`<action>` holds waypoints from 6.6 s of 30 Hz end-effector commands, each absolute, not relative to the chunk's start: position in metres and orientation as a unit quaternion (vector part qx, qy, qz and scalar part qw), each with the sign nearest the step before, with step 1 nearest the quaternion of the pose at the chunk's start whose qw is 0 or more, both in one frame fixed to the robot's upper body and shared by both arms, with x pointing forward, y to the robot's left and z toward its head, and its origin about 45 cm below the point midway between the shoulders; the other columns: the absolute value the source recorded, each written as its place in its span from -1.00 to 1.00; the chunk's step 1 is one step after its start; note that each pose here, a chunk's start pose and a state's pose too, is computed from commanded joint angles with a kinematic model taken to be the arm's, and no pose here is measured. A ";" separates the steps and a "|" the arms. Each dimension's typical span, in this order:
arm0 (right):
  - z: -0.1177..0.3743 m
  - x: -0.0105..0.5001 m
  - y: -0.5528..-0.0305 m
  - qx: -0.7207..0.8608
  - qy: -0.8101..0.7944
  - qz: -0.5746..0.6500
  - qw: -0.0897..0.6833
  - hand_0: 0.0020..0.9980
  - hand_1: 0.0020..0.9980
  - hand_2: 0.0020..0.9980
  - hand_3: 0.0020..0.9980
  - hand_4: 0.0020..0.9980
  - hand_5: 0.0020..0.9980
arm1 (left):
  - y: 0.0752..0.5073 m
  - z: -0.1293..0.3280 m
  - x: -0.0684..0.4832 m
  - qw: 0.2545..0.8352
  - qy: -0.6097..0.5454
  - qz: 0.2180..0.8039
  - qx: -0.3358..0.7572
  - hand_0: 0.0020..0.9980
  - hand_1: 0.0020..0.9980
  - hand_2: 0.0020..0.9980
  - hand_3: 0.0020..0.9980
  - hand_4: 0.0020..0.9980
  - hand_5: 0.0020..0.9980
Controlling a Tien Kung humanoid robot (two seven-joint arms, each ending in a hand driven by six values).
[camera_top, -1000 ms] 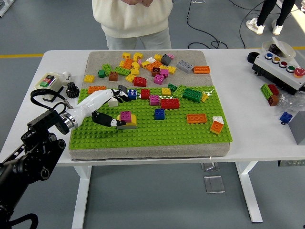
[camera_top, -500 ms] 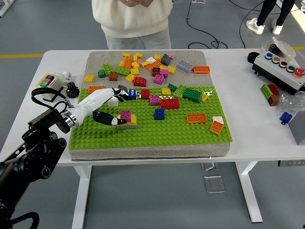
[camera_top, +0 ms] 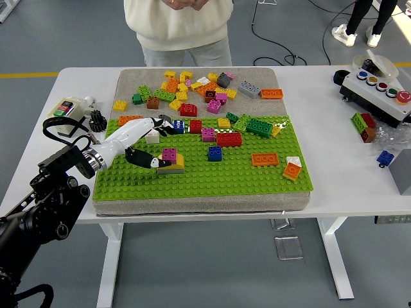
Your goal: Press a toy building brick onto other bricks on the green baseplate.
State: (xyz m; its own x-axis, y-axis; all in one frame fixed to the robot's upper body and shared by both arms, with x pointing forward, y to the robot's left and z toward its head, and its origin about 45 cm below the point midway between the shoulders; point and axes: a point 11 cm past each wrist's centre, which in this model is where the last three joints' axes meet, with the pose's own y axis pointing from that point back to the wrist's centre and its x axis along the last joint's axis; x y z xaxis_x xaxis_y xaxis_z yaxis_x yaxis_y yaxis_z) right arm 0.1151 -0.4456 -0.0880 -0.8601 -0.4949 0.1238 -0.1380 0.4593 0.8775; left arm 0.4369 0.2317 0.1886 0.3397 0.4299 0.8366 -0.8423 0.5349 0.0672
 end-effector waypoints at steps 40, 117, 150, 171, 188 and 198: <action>-0.089 0.112 -0.444 0.190 -0.833 -0.485 0.187 0.48 0.31 0.42 0.19 0.84 0.00 | 0.232 0.207 0.429 0.792 -0.391 0.414 0.220 0.72 0.50 0.52 0.42 1.00 -0.41; -0.089 0.112 -0.444 0.188 -0.832 -0.487 0.187 0.47 0.31 0.42 0.19 0.84 0.01 | 0.242 0.178 0.406 0.799 -0.380 0.369 0.283 1.00 0.91 0.83 0.32 1.00 0.60; -0.088 0.113 -0.446 0.184 -0.835 -0.486 0.182 0.47 0.31 0.42 0.19 0.84 0.01 | 0.247 0.168 0.406 0.799 -0.368 0.370 0.299 1.00 0.89 0.81 0.30 1.00 0.55; -0.089 0.114 -0.444 0.189 -0.834 -0.484 0.188 0.47 0.31 0.42 0.19 0.84 0.01 | 0.257 0.229 0.413 0.799 -0.362 0.437 0.200 1.00 0.84 0.77 0.37 1.00 0.54; -0.090 0.118 -0.440 0.206 -0.825 -0.488 0.197 0.48 0.31 0.42 0.19 0.84 0.01 | 0.295 0.265 0.414 0.796 -0.291 0.522 0.099 0.94 0.72 0.71 0.82 1.00 0.52; -0.090 0.115 -0.439 0.203 -0.825 -0.488 0.202 0.48 0.31 0.42 0.19 0.84 0.01 | 0.301 0.275 0.416 0.802 -0.259 0.534 0.067 0.90 0.72 0.72 0.86 1.00 0.53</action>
